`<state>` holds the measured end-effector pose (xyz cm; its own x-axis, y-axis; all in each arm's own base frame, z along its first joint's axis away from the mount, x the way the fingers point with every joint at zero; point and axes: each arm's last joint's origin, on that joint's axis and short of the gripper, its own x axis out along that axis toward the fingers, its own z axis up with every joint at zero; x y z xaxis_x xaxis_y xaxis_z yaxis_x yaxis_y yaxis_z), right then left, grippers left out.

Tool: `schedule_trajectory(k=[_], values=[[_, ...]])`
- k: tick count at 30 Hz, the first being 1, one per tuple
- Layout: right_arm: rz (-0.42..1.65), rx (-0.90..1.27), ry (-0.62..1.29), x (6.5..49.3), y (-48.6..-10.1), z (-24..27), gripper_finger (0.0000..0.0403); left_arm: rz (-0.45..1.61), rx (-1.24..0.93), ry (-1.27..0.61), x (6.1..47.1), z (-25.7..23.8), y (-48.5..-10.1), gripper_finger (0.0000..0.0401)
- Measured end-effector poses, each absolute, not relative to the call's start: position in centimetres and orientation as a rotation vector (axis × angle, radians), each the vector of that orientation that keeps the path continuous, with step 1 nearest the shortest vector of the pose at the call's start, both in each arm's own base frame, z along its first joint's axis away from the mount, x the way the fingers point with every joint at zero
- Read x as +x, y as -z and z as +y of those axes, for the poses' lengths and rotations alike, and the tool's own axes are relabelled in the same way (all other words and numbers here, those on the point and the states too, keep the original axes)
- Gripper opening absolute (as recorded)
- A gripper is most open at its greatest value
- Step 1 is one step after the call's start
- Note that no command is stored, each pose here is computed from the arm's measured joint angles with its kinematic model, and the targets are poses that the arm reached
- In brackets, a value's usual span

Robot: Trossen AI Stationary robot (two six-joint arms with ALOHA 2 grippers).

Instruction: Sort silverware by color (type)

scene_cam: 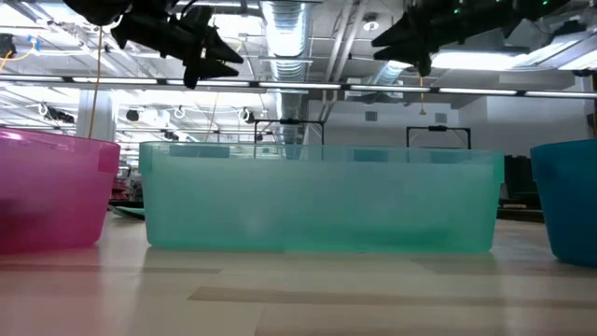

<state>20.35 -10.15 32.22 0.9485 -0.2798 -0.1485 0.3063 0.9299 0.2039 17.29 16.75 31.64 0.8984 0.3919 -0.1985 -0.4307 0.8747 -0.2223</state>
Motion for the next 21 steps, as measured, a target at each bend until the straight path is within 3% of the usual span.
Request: schedule_trajectory(k=[21], values=[[-0.067,0.142,0.293,21.3,-33.5,-11.1,0.0173,0.191,-0.243,-0.462,16.9,17.0,-30.5,0.0181]])
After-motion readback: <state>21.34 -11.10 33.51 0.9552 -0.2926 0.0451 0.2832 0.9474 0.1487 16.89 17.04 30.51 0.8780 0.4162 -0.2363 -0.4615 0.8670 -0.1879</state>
